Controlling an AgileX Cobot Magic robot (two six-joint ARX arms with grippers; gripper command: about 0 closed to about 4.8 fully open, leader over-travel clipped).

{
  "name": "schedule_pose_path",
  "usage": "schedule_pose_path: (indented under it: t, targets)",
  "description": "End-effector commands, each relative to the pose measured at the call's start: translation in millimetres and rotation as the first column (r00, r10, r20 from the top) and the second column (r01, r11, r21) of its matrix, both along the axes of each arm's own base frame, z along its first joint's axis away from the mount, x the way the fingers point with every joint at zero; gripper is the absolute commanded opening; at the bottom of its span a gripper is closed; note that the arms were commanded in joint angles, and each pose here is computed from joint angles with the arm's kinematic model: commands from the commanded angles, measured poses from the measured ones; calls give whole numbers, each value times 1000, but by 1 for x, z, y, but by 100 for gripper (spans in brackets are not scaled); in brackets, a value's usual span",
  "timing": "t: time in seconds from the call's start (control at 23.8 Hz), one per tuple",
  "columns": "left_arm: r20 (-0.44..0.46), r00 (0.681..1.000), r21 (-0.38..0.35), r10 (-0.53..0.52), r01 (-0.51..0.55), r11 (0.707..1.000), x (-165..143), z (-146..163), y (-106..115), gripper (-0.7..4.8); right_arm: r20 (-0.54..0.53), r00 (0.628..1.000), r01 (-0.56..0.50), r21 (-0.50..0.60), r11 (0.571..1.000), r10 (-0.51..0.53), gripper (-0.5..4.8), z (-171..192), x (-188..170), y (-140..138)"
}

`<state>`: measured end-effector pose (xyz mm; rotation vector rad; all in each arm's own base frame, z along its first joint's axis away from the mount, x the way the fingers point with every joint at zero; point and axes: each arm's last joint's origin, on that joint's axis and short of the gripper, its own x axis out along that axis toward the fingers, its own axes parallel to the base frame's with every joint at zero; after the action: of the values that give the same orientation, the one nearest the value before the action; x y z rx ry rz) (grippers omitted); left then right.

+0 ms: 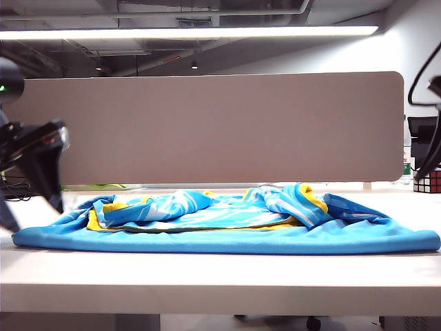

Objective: Fold the bottom side of the soccer jersey horizontally towards the center, about one-third of the way, then fold the sleeve back towards the center, creating a straight line along the edge of the the soccer jersey, and finally fold the bottom of the soccer jersey up towards the top, creating a neat rectangle.

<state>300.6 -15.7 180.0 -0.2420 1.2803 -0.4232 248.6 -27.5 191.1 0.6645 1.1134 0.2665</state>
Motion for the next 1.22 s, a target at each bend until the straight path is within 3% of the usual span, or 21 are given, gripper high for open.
schedule_pose_path:
  t: [0.04, 0.17, 0.42, 1.05, 1.14, 1.18, 1.22]
  targets:
    - [-30, 999, 53, -9, 11, 999, -8, -11, 2, 340, 0, 1000, -3, 5, 1000, 3, 266, -12, -6, 1]
    - [-38, 999, 42, -9, 10, 999, -13, -19, 2, 340, -11, 1000, -2, 7, 1000, 2, 266, -22, -11, 2]
    - [-10, 1000, -50, 12, -12, 999, -15, -30, -1, 340, -13, 1000, 19, 24, 1000, -19, 266, -36, -16, 6]
    - [-10, 1000, -55, 7, -7, 998, -16, -31, -2, 334, -44, 999, -14, 33, 999, 16, 263, -57, -2, 32]
    - [-9, 1000, -54, 5, -5, 999, -16, -31, -2, 279, -44, 999, -6, 0, 1000, 6, 258, -57, -2, 33]
    - [3, 1000, -54, -14, 15, 998, -16, -30, -2, 160, -42, 999, 2, -17, 1000, -3, 189, -58, -1, 33]
    - [10, 1000, -59, -20, 21, 998, -15, -30, -2, 106, -36, 999, 1, -22, 1000, -1, 132, -57, -1, 33]
